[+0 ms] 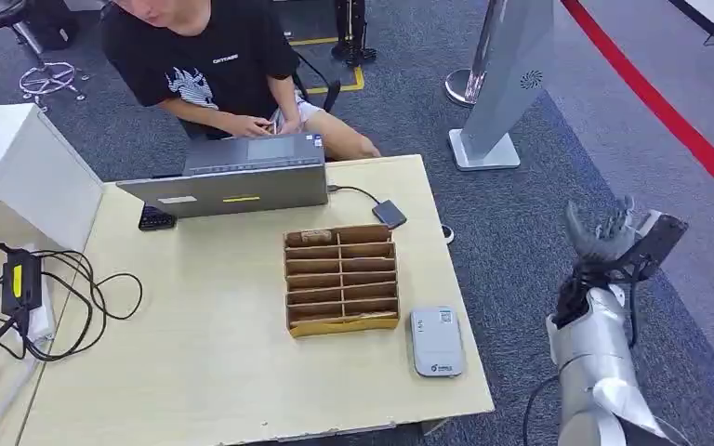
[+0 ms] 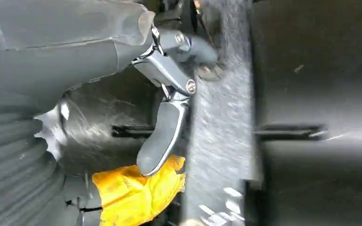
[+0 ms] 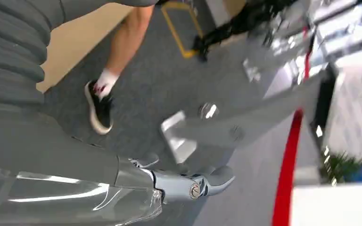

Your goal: Pass the card to the sensor for recognition and then transmit it.

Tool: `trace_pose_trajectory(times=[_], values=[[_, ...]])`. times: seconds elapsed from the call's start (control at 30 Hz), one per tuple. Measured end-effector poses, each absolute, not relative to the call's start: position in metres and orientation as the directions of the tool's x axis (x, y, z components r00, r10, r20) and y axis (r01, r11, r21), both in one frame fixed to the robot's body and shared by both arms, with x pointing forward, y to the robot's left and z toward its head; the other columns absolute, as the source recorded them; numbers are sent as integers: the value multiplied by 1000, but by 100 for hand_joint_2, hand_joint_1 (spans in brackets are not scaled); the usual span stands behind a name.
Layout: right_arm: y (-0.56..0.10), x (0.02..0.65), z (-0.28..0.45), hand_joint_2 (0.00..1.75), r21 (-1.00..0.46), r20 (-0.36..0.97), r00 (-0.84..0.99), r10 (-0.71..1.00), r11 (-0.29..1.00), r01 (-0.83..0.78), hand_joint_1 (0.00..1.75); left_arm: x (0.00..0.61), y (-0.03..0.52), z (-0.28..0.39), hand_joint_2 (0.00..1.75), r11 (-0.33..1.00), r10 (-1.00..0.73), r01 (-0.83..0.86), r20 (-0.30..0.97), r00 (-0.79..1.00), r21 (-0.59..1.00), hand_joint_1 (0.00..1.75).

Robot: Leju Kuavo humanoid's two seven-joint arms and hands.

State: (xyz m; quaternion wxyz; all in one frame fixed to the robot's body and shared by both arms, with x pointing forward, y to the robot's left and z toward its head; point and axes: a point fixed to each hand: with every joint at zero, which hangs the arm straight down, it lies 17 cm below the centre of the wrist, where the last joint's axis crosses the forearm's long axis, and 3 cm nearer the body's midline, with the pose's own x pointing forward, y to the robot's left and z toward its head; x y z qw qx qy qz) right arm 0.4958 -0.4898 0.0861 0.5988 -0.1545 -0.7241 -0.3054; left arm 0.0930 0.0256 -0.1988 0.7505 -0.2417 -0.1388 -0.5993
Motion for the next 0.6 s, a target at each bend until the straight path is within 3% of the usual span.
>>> trace_pose_trajectory(times=[0.23,0.37,0.6], values=[[-540,432,14,175,210,975,-106,-196,645,735,0,71,13,-195,175,452,-659,793,446,605,-409,0],[-548,391,-36,175,158,965,7,-262,601,784,0,67,8,-193,175,613,-469,583,349,812,-533,0],[-548,326,-100,175,85,925,141,-353,553,829,0,69,10,-194,175,732,-205,289,206,957,-617,0]])
